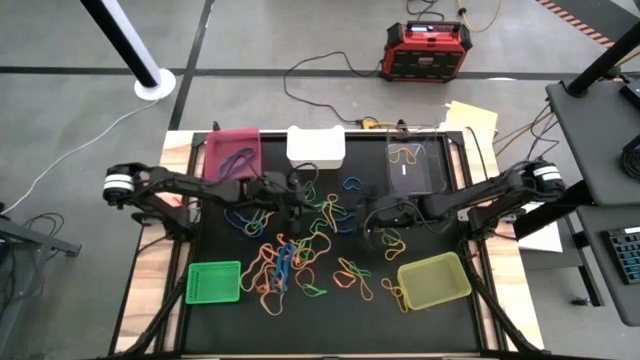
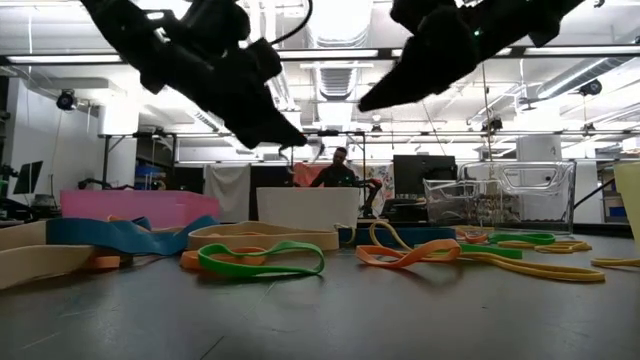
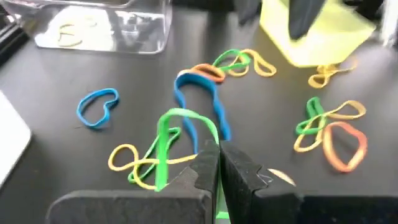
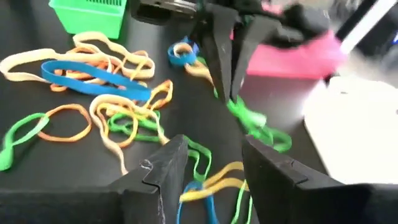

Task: Sort rubber bands into baskets
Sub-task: Put the green rubber band into the yellow bin

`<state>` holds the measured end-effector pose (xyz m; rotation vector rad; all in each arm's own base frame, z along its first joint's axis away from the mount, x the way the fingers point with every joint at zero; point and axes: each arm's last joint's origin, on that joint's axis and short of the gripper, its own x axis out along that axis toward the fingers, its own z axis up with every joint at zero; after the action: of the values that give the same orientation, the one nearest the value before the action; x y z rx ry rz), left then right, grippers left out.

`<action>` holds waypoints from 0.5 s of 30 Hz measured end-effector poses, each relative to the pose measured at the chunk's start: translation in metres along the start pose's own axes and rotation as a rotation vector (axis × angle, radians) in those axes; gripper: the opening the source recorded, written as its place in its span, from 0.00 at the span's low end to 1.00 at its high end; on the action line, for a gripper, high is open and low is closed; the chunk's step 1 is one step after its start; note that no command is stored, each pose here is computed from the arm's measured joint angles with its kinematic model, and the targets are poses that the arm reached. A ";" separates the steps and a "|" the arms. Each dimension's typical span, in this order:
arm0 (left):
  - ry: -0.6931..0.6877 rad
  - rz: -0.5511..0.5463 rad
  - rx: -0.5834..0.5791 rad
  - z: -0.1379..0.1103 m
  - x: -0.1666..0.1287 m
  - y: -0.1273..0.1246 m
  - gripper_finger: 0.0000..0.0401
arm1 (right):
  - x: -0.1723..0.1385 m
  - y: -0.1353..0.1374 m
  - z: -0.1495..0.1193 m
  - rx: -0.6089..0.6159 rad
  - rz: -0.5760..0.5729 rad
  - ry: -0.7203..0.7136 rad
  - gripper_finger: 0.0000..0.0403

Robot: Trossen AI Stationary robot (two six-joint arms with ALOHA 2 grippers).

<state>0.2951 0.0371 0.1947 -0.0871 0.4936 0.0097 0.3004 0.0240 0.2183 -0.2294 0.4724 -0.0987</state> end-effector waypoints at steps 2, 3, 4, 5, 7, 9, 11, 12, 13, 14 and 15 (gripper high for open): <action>-0.017 -0.019 -0.030 0.003 -0.003 -0.001 0.00 | 0.008 0.002 -0.002 -0.054 -0.041 -0.013 0.40; -0.023 -0.028 -0.048 0.004 -0.004 -0.002 0.00 | 0.012 0.003 -0.002 -0.083 -0.065 -0.020 0.42; -0.026 -0.037 -0.066 0.005 -0.004 -0.002 0.00 | 0.015 0.003 -0.004 -0.106 -0.086 -0.016 0.43; -0.024 -0.041 -0.084 0.005 -0.005 -0.003 0.00 | 0.018 0.004 -0.005 -0.128 -0.109 -0.012 0.45; -0.019 -0.048 -0.113 0.005 -0.005 -0.004 0.00 | 0.022 0.005 -0.007 -0.150 -0.152 -0.012 0.47; -0.019 -0.058 -0.120 0.005 -0.005 -0.007 0.00 | 0.026 0.005 -0.009 -0.169 -0.175 -0.006 0.49; -0.016 -0.067 -0.124 0.004 -0.004 -0.009 0.00 | 0.028 0.006 -0.010 -0.179 -0.181 -0.011 0.50; -0.018 -0.071 -0.129 0.004 -0.003 -0.010 0.00 | 0.030 0.006 -0.011 -0.187 -0.181 -0.007 0.50; -0.019 -0.075 -0.135 0.005 -0.003 -0.012 0.00 | 0.032 0.007 -0.012 -0.190 -0.183 -0.014 0.50; -0.018 -0.078 -0.141 0.005 -0.003 -0.012 0.00 | 0.034 0.007 -0.013 -0.198 -0.183 -0.013 0.50; -0.019 -0.080 -0.148 0.006 -0.003 -0.013 0.00 | 0.035 0.008 -0.014 -0.209 -0.182 -0.009 0.50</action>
<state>0.2961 0.0244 0.2022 -0.2513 0.4701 -0.0317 0.3256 0.0239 0.1886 -0.4775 0.4525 -0.2270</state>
